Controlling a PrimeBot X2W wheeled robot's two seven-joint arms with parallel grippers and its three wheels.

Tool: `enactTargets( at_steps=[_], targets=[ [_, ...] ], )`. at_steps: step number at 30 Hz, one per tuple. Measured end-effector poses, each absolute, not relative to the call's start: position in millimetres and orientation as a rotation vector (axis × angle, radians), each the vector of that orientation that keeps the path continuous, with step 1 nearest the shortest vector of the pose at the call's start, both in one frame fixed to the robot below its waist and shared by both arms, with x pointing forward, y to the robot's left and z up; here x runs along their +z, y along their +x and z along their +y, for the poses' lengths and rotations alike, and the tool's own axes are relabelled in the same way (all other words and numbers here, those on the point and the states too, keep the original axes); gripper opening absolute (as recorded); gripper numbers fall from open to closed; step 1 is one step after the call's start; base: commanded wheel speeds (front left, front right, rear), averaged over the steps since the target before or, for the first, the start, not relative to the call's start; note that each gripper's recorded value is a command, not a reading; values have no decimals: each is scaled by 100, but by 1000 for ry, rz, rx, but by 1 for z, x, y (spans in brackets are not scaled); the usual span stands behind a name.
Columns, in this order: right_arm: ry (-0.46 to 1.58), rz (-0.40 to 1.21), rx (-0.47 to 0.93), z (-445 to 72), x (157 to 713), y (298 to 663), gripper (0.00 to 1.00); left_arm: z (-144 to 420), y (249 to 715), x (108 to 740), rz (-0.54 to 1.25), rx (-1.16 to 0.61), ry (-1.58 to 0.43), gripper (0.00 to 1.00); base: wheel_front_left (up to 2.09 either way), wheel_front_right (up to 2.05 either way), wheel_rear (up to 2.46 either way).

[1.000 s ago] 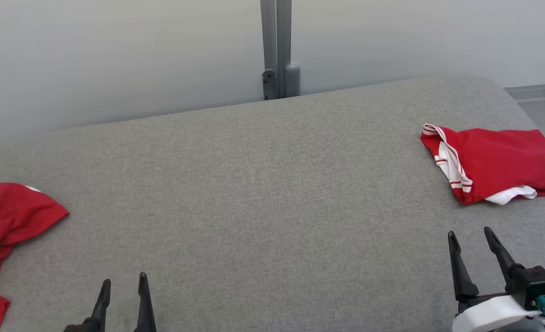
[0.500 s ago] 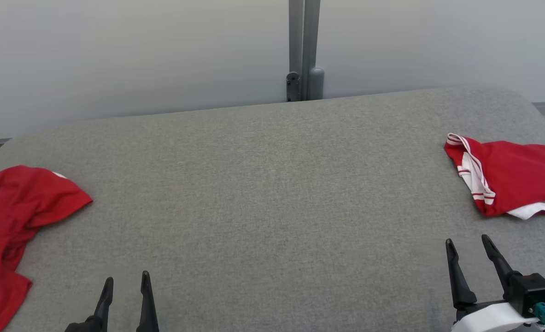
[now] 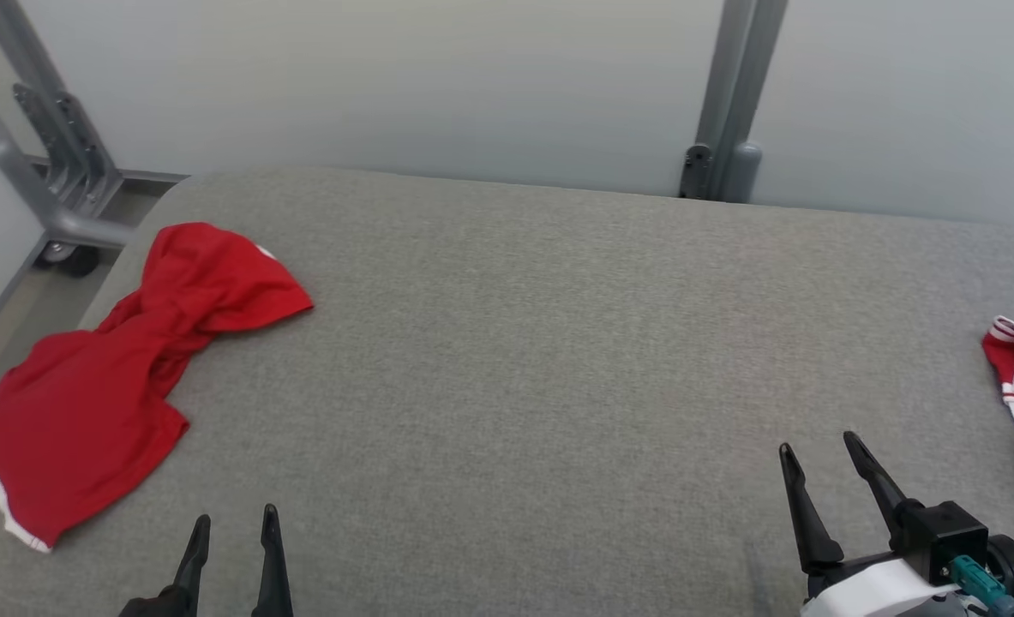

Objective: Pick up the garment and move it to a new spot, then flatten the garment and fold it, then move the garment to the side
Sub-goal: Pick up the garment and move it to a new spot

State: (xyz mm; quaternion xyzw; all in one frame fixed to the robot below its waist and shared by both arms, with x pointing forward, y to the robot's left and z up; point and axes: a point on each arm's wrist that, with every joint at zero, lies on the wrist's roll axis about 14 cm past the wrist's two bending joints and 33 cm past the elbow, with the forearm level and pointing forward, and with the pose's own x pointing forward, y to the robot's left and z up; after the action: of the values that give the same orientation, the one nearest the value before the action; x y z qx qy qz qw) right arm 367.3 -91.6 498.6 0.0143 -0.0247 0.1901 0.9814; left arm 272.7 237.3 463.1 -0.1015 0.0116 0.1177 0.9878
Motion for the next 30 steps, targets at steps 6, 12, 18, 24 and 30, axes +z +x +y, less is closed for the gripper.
enactTargets(
  at_steps=[6, 12, 18, 24, 30],
  targets=[
    [8, -64, 441, -80, 502, 387, 100, 254, 288, 457, 49, 294, -231, 100, 0, 0, 0],
    [-41, -110, 493, -77, 509, 427, 100, 284, 356, 471, 121, 335, -291, 100, 0, 0, 0],
    [-39, -109, 536, -70, 493, 467, 100, 329, 407, 452, 322, 418, -296, 100, 0, 0, 0],
    [-9, -32, 552, -69, 447, 490, 100, 366, 442, 411, 500, 556, -315, 100, 0, 0, 0],
    [19, 64, 530, -78, 401, 497, 100, 389, 438, 353, 705, 666, -272, 100, 0, 0, 0]
  ],
)
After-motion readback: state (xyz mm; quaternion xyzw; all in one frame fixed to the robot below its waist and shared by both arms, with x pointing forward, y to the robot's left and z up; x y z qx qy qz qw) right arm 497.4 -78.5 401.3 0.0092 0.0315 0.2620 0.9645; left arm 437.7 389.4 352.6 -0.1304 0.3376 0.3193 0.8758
